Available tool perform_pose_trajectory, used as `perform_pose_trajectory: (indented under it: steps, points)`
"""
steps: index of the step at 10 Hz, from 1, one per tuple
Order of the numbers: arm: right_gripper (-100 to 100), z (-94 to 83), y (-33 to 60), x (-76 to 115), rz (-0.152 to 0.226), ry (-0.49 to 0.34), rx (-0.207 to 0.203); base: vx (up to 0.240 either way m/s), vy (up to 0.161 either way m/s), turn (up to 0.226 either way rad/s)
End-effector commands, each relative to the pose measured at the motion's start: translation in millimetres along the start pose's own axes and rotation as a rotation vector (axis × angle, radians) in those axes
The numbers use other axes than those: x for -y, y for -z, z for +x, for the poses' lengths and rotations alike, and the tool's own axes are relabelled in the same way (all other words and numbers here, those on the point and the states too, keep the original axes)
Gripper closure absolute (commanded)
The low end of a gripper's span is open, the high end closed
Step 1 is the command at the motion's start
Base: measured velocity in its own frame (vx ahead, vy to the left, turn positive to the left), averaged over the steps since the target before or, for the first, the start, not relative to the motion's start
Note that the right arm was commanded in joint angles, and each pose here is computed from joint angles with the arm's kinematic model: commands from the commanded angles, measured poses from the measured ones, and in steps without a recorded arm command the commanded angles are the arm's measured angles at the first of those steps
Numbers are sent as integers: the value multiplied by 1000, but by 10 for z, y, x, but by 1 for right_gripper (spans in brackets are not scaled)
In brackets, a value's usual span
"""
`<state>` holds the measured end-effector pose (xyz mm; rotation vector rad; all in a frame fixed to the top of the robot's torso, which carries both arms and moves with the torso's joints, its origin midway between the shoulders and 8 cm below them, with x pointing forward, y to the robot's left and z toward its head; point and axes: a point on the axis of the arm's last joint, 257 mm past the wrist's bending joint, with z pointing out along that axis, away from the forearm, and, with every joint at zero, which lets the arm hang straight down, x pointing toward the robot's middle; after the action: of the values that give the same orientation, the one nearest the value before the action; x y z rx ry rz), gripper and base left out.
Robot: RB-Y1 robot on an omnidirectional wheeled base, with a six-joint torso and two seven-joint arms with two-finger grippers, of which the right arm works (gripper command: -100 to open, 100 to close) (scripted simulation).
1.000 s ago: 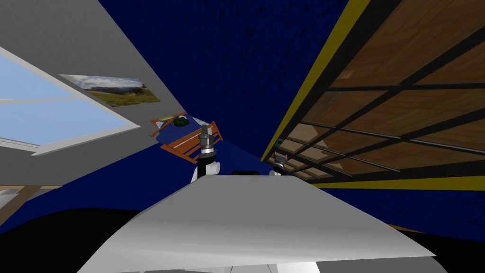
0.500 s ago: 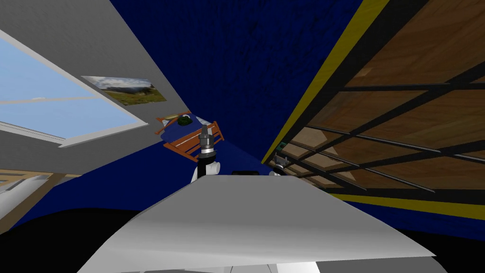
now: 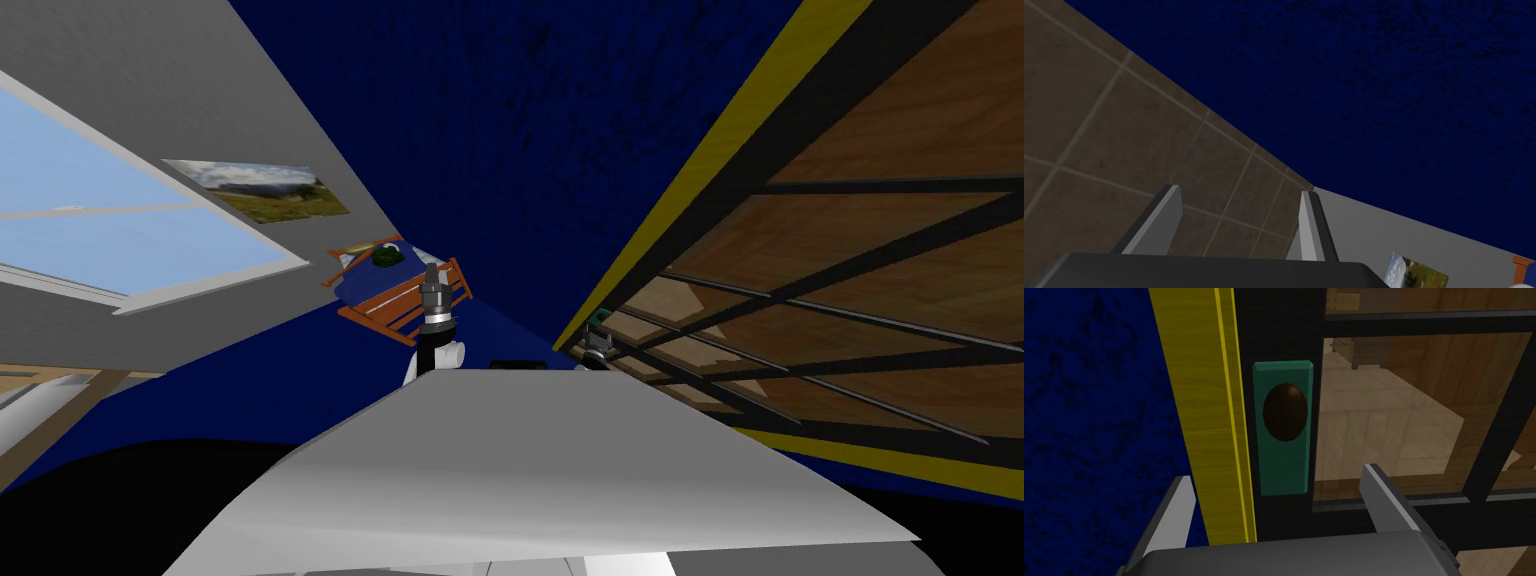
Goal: Pull the door open
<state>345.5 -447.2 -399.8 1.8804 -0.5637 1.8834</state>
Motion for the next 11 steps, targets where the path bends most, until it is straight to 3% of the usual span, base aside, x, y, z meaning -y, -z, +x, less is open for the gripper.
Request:
perform_pose_trajectory:
  steps: [1,11]
  points:
    - [-100,-25,-13,-125,-1,-1,1,103,0,3]
    - [-100,-18,-42,-928,-9,-1,4,110,-1,8]
